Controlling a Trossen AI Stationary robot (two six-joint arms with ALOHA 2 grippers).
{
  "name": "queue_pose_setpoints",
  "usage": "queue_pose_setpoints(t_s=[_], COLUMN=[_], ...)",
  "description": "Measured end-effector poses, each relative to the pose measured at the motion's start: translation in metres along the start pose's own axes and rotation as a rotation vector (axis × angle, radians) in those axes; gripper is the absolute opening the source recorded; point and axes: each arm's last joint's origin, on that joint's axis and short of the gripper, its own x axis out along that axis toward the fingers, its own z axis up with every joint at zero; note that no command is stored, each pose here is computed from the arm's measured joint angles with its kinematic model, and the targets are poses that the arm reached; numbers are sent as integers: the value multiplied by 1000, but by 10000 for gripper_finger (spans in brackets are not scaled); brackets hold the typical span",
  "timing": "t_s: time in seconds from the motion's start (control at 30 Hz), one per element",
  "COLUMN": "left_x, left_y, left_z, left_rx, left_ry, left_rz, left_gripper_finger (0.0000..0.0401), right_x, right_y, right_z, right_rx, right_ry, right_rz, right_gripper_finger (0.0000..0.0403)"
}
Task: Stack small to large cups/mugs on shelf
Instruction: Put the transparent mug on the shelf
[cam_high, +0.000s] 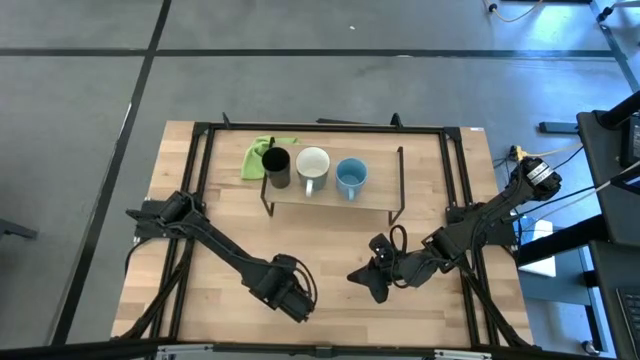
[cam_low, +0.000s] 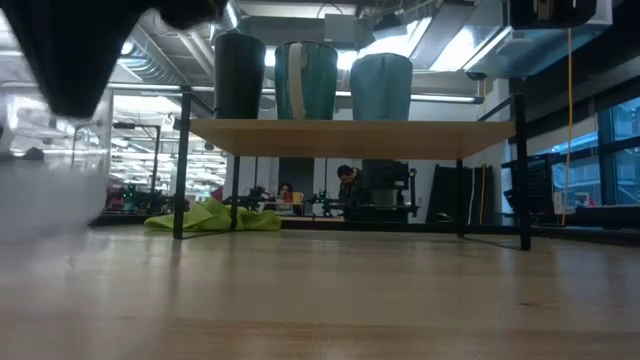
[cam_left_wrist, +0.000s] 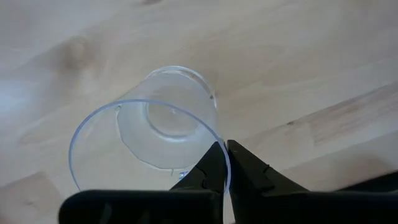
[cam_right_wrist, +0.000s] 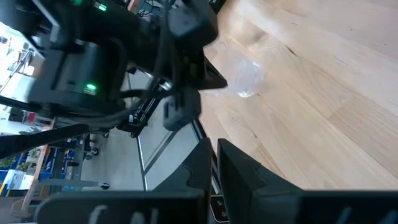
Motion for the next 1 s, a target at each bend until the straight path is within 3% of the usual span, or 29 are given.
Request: queue_pose_setpoints(t_s=[0.57,1.0], left_x=[11,-1], left_y=[-3,-9], left_z=[-1,1], left_rx=[-3,11], left_ry=[46,12], left_rz=[-35,-81], left_gripper_finger=[10,81], right_x=[1,3], right_y=[-2,-3], right_z=[3,7], right_rx=[2,-33], right_ry=[-7,4], right_rz=[-10,-12], right_gripper_finger=[29,29])
